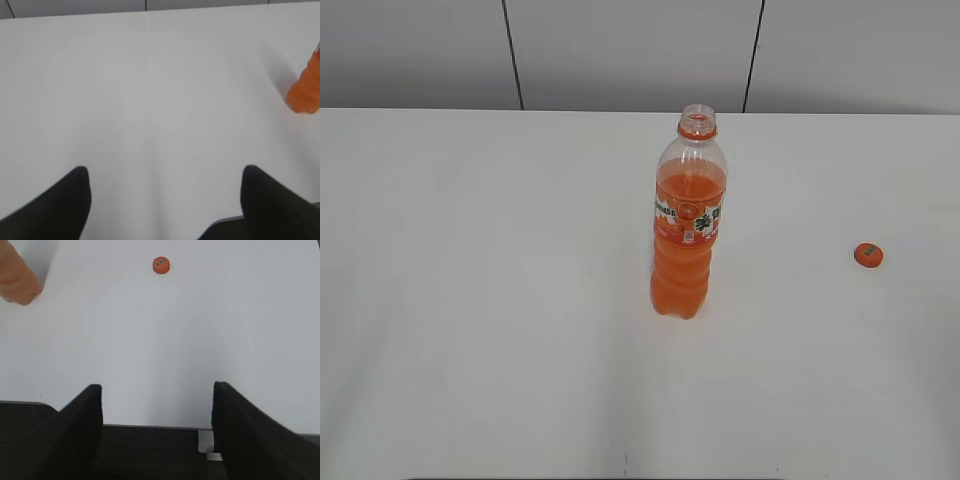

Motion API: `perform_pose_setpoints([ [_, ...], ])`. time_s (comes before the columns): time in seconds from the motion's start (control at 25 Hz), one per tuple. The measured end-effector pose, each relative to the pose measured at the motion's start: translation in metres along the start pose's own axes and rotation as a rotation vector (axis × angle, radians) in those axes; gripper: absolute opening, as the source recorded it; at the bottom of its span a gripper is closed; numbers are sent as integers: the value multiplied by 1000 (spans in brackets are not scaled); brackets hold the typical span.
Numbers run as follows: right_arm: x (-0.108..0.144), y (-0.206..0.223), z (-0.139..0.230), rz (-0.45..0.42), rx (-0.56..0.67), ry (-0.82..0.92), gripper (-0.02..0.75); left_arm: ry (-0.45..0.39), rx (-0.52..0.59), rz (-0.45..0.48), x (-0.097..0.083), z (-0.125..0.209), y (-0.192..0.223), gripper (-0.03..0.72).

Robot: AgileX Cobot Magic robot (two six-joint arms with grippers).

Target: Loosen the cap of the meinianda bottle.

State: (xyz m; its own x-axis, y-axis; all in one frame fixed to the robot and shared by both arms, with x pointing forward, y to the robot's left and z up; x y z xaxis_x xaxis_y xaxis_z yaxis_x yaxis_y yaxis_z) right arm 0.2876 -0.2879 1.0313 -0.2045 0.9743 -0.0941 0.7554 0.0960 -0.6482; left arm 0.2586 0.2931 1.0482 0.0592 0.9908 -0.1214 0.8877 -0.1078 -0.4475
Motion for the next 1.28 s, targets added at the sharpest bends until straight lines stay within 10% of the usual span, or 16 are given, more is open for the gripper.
perform_pose_setpoints([
  [1.28, 5, -28, 14, 38, -216, -7, 514, -1, -22, 6, -1, 2, -3, 562],
])
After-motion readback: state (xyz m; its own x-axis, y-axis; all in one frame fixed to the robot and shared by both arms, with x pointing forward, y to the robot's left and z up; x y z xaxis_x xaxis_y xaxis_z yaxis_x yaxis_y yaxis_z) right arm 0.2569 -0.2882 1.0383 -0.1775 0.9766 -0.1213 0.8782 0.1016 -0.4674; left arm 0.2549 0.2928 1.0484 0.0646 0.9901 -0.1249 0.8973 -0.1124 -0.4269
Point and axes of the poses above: a point on each arm's last joint axis where the gripper is mounted, y pointing out along that axis toward the gripper, x along the wrist's bending axis when the last joint is at zero, z = x × y, the point moved 3 cm from there along y, pointing out along that axis toward the gripper, and after that the axes turned 7 degrees about -y, right-handed, at the moved point
